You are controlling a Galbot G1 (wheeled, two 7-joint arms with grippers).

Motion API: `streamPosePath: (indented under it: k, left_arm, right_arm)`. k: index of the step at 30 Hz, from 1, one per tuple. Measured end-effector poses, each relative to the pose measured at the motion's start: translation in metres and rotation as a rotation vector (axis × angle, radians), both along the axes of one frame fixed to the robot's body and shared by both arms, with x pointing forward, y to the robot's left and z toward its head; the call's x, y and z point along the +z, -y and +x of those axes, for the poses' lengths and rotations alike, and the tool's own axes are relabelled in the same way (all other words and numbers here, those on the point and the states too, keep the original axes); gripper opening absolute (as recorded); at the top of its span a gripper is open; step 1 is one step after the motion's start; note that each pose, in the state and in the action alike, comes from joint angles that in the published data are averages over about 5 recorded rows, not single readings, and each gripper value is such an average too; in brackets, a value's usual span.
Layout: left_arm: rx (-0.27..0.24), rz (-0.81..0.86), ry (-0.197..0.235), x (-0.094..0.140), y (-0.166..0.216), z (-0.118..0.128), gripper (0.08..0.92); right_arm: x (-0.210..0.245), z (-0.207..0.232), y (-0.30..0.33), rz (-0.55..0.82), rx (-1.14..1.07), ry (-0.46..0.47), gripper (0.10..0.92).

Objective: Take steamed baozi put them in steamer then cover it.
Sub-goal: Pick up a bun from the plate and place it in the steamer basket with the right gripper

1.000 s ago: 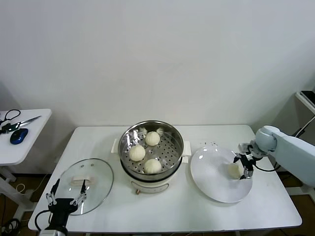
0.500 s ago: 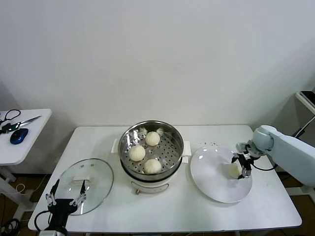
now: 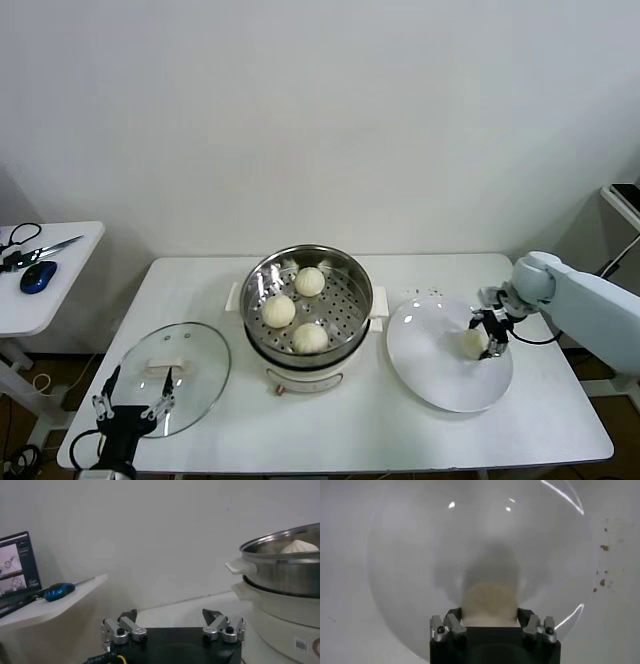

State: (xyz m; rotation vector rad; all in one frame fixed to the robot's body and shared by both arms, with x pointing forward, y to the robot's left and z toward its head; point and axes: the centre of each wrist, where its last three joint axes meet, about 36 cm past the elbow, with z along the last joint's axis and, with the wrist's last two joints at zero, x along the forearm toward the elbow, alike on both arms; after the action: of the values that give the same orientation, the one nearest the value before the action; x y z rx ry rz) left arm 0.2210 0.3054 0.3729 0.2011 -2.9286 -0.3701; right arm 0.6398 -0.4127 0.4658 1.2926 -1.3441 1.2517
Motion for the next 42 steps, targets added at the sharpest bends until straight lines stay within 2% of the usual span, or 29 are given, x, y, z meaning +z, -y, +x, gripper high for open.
streamPosePath:
  k: [6, 14, 23, 31, 42]
  left_arm:
    - [-0.022, -0.004, 0.009, 0.003, 0.003, 0.002, 0.823]
    - [-0.059, -0.022, 0.022, 0.007, 0.011, 0.004, 0.823]
    - [-0.1, -0.027, 0.026, 0.01, 0.02, 0.004, 0.823]
    - [-0.131, -0.014, 0.02, 0.011, 0.02, 0.002, 0.823]
    - [-0.146, 0.004, 0.028, 0.013, 0.015, 0.005, 0.823]
  right_arm:
    - [0.046, 0.019, -0.024, 0.05, 0.005, 0.046, 0.704]
    - [0.139, 0.046, -0.08, 0.121, 0.029, 0.112, 0.704]
    - [0.212, 0.054, -0.17, 0.192, 0.066, 0.118, 0.704]
    - [0.22, 0.048, -0.248, 0.178, 0.096, 0.09, 0.704]
    - [0.178, 0.037, -0.31, 0.088, 0.135, 0.041, 0.704]
